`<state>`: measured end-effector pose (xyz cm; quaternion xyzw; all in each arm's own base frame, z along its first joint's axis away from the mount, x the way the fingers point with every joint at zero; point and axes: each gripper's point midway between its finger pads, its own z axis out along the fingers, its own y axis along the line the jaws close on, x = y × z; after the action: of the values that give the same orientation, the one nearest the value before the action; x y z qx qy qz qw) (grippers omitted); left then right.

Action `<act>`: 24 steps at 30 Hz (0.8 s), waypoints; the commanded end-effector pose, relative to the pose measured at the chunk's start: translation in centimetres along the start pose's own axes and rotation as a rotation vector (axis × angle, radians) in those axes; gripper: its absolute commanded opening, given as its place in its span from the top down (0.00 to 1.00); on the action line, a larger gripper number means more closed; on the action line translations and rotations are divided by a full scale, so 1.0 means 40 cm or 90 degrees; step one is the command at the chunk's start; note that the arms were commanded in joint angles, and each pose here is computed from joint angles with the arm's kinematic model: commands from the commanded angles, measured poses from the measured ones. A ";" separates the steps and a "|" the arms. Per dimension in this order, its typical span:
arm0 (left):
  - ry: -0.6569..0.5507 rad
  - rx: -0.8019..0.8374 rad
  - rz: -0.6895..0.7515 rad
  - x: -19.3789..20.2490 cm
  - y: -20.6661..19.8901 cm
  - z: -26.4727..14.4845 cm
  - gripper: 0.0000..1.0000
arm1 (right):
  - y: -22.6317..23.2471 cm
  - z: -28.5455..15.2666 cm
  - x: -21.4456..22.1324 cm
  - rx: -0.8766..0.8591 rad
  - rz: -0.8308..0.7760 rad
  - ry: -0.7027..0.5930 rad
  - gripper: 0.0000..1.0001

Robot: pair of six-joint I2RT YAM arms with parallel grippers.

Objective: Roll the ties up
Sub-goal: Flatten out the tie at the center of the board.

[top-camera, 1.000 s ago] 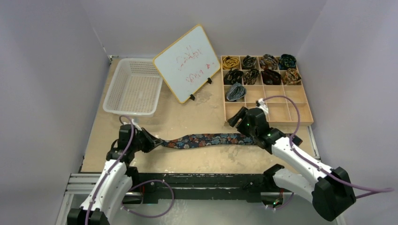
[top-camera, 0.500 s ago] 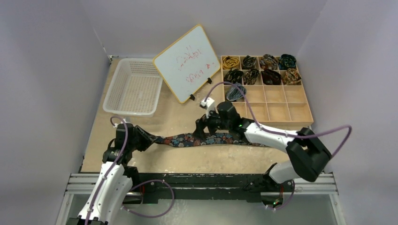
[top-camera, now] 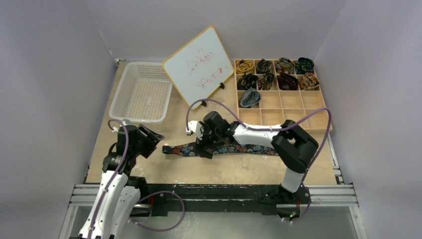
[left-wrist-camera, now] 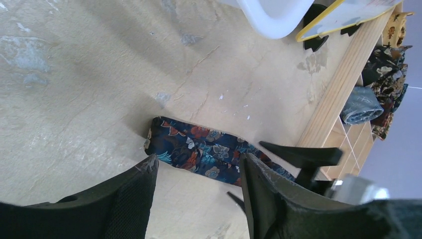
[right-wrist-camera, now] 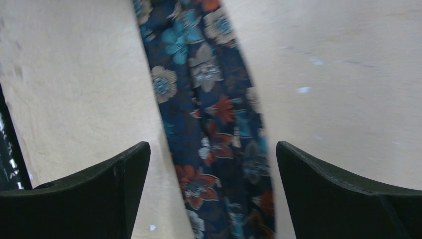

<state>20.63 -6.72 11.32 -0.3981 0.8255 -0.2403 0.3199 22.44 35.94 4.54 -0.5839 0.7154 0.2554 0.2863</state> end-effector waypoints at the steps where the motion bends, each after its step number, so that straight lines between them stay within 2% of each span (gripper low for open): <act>1: -0.028 0.007 0.013 -0.030 -0.021 -0.025 0.41 | 0.034 0.015 0.018 -0.029 -0.047 0.036 0.01; 12: -0.032 0.026 0.031 -0.035 -0.038 -0.036 0.41 | 0.002 0.034 0.044 0.020 -0.066 0.041 0.03; 15: -0.018 0.025 0.028 -0.024 -0.033 -0.028 0.41 | 0.013 0.040 0.013 0.007 -0.046 0.016 0.16; 20: -0.020 0.021 0.033 -0.023 -0.027 -0.028 0.41 | 0.077 0.047 0.055 -0.039 -0.039 0.038 0.37; 24: -0.018 0.030 0.036 -0.023 -0.035 -0.029 0.42 | 0.117 0.039 0.056 -0.068 -0.043 0.043 0.49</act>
<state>20.24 -6.52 11.95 -0.3845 0.8314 -0.2333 0.3263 20.37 36.46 1.81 -0.6199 0.6992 0.2370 0.2659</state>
